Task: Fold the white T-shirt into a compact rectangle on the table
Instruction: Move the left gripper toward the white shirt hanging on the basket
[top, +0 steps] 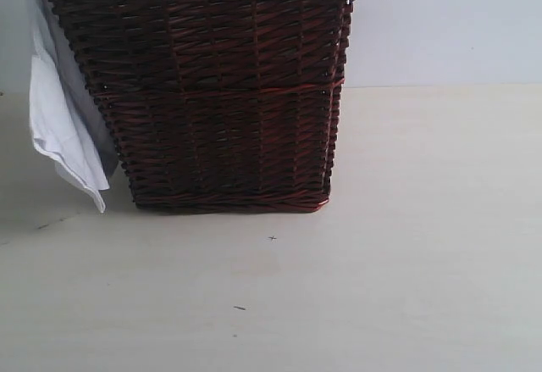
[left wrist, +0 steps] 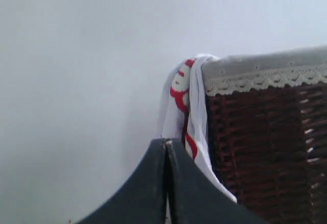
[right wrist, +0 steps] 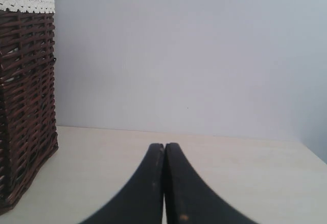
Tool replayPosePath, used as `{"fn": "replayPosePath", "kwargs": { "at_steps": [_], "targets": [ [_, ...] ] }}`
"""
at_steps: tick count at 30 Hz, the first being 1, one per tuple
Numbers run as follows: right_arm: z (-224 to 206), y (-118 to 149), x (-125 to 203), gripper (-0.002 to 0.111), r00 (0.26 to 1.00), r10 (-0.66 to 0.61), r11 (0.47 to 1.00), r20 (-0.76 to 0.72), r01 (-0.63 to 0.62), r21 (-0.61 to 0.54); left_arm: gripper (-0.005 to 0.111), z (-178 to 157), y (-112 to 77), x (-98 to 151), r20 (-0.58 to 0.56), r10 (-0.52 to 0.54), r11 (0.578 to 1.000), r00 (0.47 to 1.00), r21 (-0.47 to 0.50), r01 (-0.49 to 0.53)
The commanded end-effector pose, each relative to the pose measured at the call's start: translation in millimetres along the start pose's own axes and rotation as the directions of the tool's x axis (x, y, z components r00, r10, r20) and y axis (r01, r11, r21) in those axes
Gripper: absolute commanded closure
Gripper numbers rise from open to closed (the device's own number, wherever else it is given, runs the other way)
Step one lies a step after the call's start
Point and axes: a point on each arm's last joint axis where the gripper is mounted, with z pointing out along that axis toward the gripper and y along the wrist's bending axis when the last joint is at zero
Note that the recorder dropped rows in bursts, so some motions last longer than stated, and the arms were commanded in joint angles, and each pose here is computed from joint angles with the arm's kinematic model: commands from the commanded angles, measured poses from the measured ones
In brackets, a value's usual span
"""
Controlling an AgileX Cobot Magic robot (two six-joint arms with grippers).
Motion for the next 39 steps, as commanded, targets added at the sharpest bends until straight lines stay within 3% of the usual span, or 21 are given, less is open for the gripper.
{"fn": "replayPosePath", "kwargs": {
  "at_steps": [1, 4, 7, 11, 13, 14, 21, 26, 30, 33, 39],
  "targets": [
    [0, 0, 0, 0.108, 1.000, -0.001, 1.000, 0.015, 0.001, 0.005, 0.107, -1, -0.3, -13, 0.145, -0.018, 1.000, 0.989, 0.007, 0.017],
    [0, 0, 0, 0.108, 1.000, -0.001, 1.000, 0.015, 0.001, 0.005, 0.107, -3, -0.2, -20, 0.219, -0.103, 0.995, 0.970, 0.026, 0.099],
    [0, 0, 0, 0.108, 1.000, -0.001, 1.000, 0.015, 0.001, 0.005, 0.107, -5, 0.1, -37, 0.330, -0.231, 0.973, 0.915, 0.083, 0.216],
    [0, 0, 0, 0.108, 1.000, -0.001, 1.000, 0.015, 0.001, 0.005, 0.107, 4, 3.2, -79, 0.392, -0.235, 0.972, 0.890, 0.095, 0.215],
    [0, 0, 0, 0.108, 1.000, -0.001, 1.000, 0.015, 0.001, 0.005, 0.107, 17, 5.8, -100, 0.322, -0.275, 0.961, 0.906, 0.087, 0.261],
    [0, 0, 0, 0.108, 1.000, -0.001, 1.000, 0.015, 0.001, 0.005, 0.107, 28, 7.9, -111, 0.214, -0.322, 0.947, 0.922, 0.062, 0.316],
    [0, 0, 0, 0.108, 1.000, -0.001, 1.000, 0.015, 0.001, 0.005, 0.107, 68, 12.9, -129, -0.098, -0.331, 0.943, 0.939, -0.056, 0.327],
    [0, 0, 0, 0.108, 1.000, -0.001, 1.000, 0.015, 0.001, 0.005, 0.107, 98, 13.3, -115, -0.297, -0.267, 0.963, 0.917, -0.097, 0.250],
    [0, 0, 0, 0.108, 1.000, -0.001, 1.000, 0.015, 0.001, 0.005, 0.106, 119, 7.2, -93, -0.449, -0.151, 0.988, 0.881, -0.042, 0.148],
    [0, 0, 0, 0.108, 1.000, -0.001, 1.000, 0.015, 0.001, 0.005, 0.094, 136, -1.3, -72, -0.534, -0.129, 0.989, 0.836, -0.005, 0.149],
    [0, 0, 0, 0.108, 1.000, -0.001, 1.000, 0.015, 0.001, 0.005, 0.033, 171, -14.2, -38, -0.578, -0.102, 0.987, 0.810, 0.039, 0.153]
  ]
}}
